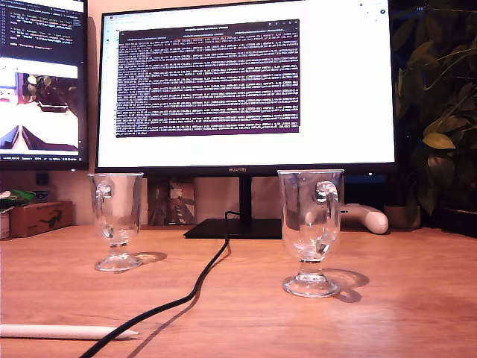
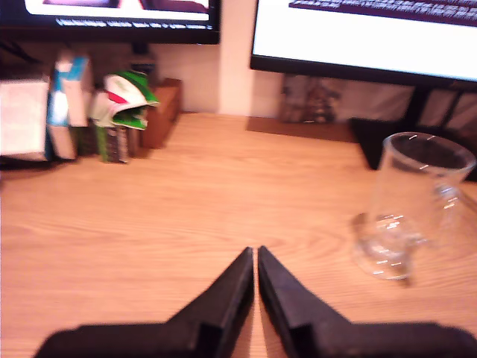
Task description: Pick the small glass cups in front of you with each of your hands, and place them behind the white pen
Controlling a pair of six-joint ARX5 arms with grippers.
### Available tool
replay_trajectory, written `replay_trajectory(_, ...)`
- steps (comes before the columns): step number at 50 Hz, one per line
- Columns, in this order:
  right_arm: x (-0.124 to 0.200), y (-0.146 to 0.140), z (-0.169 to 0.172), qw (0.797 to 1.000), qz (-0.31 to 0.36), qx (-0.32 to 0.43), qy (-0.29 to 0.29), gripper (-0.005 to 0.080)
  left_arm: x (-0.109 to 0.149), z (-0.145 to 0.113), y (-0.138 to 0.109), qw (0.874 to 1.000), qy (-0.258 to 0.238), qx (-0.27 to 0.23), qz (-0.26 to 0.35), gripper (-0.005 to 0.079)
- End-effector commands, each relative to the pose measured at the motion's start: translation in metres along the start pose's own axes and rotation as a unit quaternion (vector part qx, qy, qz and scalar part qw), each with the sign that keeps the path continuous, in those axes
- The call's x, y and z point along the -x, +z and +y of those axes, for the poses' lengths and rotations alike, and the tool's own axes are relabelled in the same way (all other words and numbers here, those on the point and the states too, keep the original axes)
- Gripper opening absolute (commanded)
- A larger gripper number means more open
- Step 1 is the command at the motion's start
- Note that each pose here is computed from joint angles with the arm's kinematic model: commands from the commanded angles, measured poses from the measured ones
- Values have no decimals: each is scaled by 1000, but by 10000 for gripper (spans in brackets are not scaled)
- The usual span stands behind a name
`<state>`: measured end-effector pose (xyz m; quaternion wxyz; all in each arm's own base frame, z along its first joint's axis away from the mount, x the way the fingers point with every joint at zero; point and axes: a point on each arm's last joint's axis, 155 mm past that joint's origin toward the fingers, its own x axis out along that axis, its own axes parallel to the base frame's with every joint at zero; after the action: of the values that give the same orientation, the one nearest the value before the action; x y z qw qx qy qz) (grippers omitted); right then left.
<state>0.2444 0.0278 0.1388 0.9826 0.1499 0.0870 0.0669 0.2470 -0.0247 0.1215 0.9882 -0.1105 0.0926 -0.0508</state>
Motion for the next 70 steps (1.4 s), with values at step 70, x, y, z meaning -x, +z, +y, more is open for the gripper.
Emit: replay_trajectory(70, -42, 53, 146, 949, 235, -65, 198, -13, -68, -144, 10, 904, -87, 31, 418, 220)
